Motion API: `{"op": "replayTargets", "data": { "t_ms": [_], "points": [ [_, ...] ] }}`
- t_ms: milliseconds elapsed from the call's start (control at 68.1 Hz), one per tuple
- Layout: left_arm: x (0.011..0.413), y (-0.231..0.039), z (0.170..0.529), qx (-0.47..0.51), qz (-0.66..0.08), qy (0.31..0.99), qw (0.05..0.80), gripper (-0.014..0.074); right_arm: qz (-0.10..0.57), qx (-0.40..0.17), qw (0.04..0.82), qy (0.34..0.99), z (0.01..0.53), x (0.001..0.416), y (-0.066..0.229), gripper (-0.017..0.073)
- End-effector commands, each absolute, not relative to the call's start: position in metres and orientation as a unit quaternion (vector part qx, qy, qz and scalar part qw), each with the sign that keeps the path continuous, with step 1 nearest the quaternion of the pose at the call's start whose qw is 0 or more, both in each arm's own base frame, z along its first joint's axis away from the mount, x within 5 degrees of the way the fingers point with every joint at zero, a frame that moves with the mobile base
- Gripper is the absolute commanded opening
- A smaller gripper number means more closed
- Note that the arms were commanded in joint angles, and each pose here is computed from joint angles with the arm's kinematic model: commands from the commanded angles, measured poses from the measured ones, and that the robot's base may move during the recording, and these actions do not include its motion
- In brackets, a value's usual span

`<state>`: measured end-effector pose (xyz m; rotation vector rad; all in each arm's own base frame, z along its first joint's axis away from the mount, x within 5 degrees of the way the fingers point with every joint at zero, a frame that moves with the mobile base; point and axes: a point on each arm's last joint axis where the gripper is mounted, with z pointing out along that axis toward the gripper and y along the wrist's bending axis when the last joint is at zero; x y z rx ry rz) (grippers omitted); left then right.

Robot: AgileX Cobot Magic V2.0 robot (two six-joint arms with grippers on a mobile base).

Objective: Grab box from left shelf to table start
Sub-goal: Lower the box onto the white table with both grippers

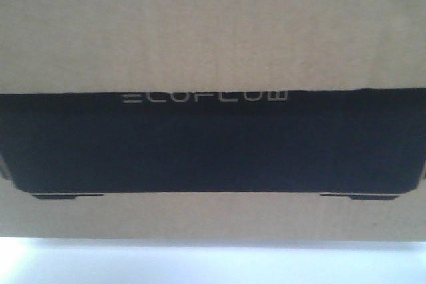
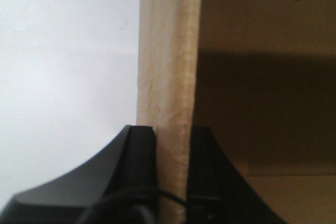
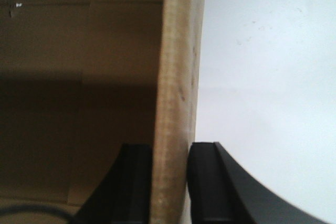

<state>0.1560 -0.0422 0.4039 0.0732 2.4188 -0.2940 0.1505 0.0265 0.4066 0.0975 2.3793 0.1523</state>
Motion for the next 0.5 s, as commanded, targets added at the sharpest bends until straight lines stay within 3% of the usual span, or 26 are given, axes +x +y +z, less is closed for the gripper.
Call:
{"op": "replayTargets", "data": {
  "t_ms": [0,249,484],
  "points": [
    [0.184,-0.053,0.424,0.023,-0.154,0.898,0.411,-0.0099,0.04,0.041,0.447,0.893,0.427,0.182,0.025,0.0057],
    [0.241,-0.065,0.421,0.02,-0.15,0.905,0.397,-0.0099,0.036,0.034,0.422,0.905,0.412,0.248,0.039,0.0057],
    [0.266,-0.07,0.419,0.044,-0.137,0.91,0.39,-0.0092,0.041,0.034,0.41,0.911,0.403,0.266,0.044,0.0061]
  ]
}}
